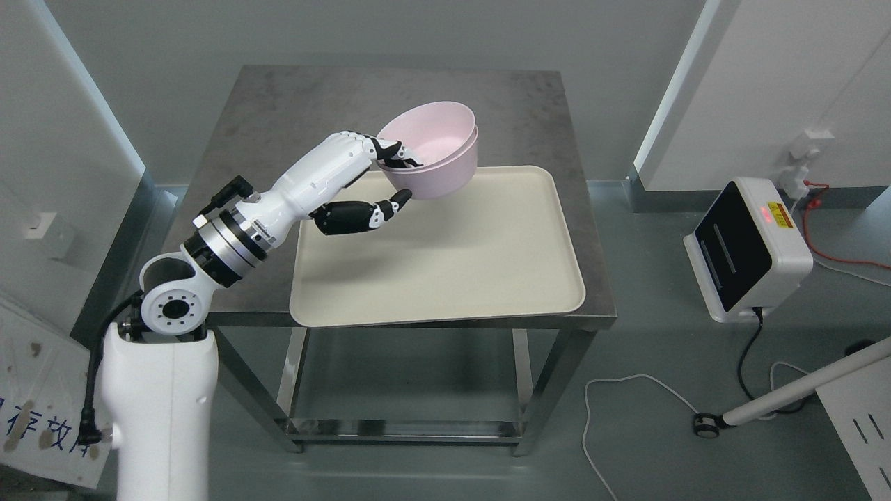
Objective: Stack pink IKEA bowls on left shelf middle
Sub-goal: 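Carry the stacked bowls in the left hand while turning toward the blue bins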
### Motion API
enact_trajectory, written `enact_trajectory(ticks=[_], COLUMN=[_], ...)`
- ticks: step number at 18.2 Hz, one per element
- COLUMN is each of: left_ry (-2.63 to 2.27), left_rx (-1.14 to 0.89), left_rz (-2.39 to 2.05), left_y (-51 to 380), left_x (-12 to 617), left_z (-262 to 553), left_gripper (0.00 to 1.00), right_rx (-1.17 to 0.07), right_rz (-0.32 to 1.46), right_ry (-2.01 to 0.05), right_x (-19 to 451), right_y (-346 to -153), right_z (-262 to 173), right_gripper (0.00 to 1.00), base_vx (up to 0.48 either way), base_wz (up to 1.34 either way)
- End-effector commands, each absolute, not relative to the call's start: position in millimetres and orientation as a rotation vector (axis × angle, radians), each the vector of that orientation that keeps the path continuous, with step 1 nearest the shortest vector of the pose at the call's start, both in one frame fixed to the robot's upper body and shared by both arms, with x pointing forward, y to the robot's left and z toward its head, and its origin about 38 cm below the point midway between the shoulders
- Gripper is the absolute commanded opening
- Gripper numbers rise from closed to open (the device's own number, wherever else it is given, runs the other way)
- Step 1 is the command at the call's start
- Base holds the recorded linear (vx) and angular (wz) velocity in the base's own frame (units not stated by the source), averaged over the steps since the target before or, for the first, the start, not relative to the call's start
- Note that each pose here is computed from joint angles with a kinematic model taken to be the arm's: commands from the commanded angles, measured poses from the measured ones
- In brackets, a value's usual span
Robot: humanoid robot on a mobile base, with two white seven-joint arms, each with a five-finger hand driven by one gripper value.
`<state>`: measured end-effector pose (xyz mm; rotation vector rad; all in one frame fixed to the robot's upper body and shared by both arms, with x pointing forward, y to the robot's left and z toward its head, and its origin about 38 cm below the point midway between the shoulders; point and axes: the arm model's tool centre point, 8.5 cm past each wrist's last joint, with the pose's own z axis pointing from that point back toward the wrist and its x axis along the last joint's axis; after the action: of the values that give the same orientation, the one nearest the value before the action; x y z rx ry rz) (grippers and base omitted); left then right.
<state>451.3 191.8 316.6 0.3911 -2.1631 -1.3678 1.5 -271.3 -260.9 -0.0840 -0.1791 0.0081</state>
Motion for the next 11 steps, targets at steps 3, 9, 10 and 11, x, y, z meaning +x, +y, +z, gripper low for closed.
enact_trajectory(ticks=[3, 9, 10, 11], left_ry=[-2.16, -2.156, -2.156, -2.156], left_rx=[0.413, 0.394, 0.394, 0.393], left_rz=[-1.369, -1.369, -1.369, -1.371], left_y=[199.1, 197.4, 197.4, 196.9], left_x=[452.8, 454.8, 454.8, 454.8], left_z=[320.7, 317.8, 317.8, 317.8], left_gripper=[0.04, 0.03, 0.04, 0.04], right_rx=[-0.102, -0.102, -0.102, -0.102], right_rz=[0.009, 0.009, 0.009, 0.009], right_ry=[-0.179, -0.179, -0.179, -0.179], right_x=[1.6, 1.6, 1.6, 1.6], right_y=[-282.6, -282.6, -282.6, -282.6], right_z=[-259.7, -259.7, -259.7, -259.7], right_gripper=[1.0, 1.0, 1.0, 1.0], base_vx=[-0.004, -0.052, -0.115, -0.166], base_wz=[-0.04, -0.01, -0.05, -0.01])
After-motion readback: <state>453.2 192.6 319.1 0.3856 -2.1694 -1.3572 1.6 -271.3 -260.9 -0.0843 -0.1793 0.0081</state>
